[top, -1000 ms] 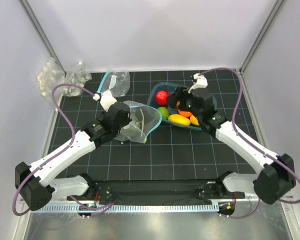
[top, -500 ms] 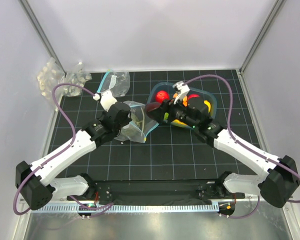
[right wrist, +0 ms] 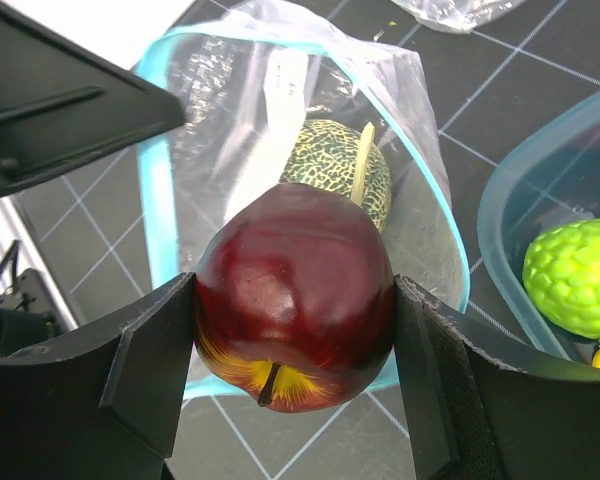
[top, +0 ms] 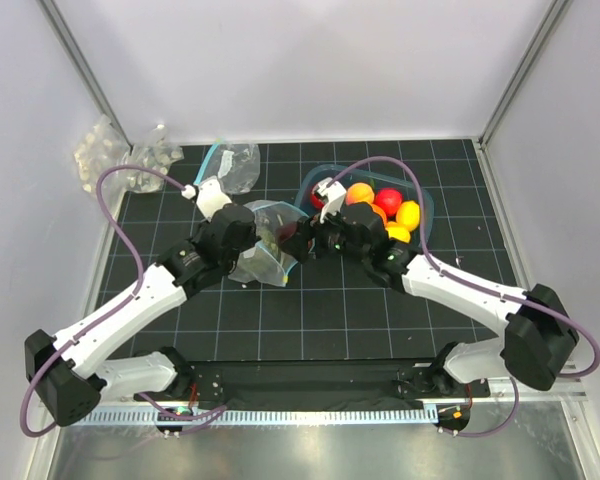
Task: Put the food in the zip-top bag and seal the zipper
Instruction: Place the fake fruit in the zipper food storage bag.
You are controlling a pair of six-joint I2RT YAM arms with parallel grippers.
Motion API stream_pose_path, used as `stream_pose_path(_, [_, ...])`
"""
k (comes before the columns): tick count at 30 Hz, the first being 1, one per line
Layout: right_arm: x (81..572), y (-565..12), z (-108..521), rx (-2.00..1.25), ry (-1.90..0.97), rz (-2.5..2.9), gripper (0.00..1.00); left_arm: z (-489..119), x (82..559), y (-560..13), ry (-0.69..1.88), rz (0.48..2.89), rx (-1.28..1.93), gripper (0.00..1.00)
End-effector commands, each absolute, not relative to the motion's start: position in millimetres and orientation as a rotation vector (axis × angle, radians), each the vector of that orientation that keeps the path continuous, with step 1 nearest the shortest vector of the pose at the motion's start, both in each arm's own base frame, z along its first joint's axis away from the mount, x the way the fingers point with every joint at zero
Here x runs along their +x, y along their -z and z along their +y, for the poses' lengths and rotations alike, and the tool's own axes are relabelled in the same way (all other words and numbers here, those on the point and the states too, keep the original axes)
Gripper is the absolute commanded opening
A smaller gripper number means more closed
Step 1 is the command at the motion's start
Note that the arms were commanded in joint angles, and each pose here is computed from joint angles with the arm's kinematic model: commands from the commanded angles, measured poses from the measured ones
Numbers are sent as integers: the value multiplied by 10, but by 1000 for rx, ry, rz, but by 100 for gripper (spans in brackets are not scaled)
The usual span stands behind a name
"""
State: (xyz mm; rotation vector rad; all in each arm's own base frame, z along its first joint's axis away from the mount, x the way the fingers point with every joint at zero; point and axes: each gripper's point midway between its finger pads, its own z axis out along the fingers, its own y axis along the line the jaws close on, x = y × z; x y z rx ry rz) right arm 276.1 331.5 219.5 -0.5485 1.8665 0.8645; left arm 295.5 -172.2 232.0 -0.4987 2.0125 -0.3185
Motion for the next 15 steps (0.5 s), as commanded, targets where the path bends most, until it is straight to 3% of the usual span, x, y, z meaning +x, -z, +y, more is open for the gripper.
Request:
stream_pose_path(1, [2942,-2533,3412,-496,-863,1757,27,-1785,2980,-2645,415,1927,-417,0])
stream_pose_path(5, [2981,-2592,3481,-458,-880,1728,25,-1886,2902,-2806,555,1846,-335,0])
stream_pose_path(9, [2936,-2675,3595,-445,-901,1677,24,-1736,2867,-2845,530,1803,-368,0])
stream_pose_path(15, [3256,-2750,3743,-362,-824,1597,22,-1752,2858,-2842,536,1808,-353,0])
